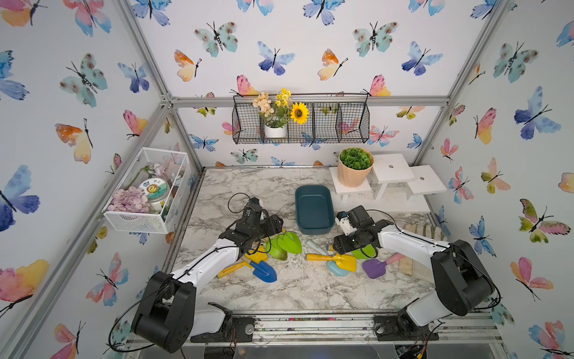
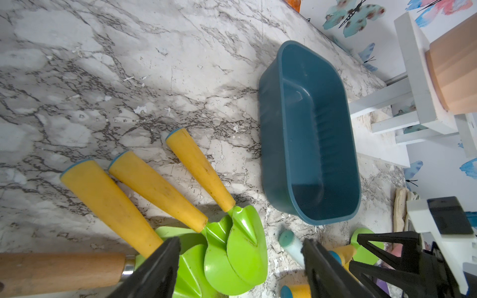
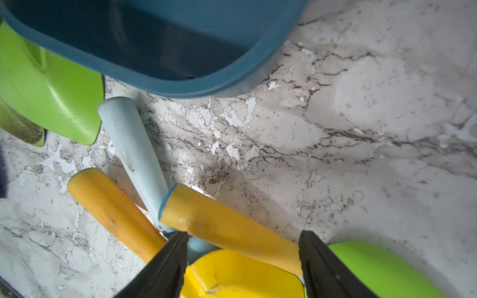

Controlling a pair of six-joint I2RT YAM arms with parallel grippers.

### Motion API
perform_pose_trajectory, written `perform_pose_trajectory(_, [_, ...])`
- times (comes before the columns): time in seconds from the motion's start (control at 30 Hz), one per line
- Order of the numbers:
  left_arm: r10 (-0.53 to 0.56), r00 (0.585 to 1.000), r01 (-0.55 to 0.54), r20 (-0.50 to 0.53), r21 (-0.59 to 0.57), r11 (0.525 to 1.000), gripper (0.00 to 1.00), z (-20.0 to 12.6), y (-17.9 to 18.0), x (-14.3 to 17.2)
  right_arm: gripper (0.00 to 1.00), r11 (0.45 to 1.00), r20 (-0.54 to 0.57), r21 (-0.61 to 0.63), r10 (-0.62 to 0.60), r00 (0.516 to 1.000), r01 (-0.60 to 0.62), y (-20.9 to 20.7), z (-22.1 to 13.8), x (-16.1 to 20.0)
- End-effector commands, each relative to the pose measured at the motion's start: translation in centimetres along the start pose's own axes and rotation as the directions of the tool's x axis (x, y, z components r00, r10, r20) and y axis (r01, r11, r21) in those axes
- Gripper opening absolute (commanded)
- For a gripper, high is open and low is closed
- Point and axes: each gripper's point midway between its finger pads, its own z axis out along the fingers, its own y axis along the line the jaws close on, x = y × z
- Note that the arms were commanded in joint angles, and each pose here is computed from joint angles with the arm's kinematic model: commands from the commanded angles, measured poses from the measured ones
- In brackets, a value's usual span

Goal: Put the shovel into the storage box
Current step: Pick up the shovel from the center of the board.

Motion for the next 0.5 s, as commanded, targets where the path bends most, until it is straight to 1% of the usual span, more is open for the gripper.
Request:
perform_pose_trajectory(0.0, [0.000,1.000,0.000,0.004,0.004,1.000,0.79,-0.2,0.0,0.2,0.74,1.000,-0.024,0.007,-0.029,0.999,0.030,0.1,0.0,0.2])
perform_pose_trajectory(0.07, [0.000,1.000,0.000,0.005,0.005,1.000,0.80,-0.1,0.0,0.2,0.74,0.999,-0.031,-0.007,-0.033,0.999,0.033,0.4,0.4,0.3])
perform_pose_trajectory(0.17, [0.001,1.000,-0.001,0.003,0.004,1.000,0.80,0.0,-0.1,0.0,0.74,0.999,-0.054,0.013,-0.032,0.998,0.033,0.1,0.9,0.6])
perform_pose_trajectory(0.3, [0.002,1.000,-0.002,0.004,0.007,1.000,0.80,0.1,-0.2,-0.1,0.73,0.998,-0.067,0.062,-0.026,0.997,0.030,-0.8,1.5,0.6])
perform_pose_trajectory(0.47, [-0.001,1.000,0.001,0.008,0.008,1.000,0.80,0.0,-0.2,-0.1,0.70,0.986,-0.071,0.166,-0.002,0.998,0.014,-2.6,2.1,0.3])
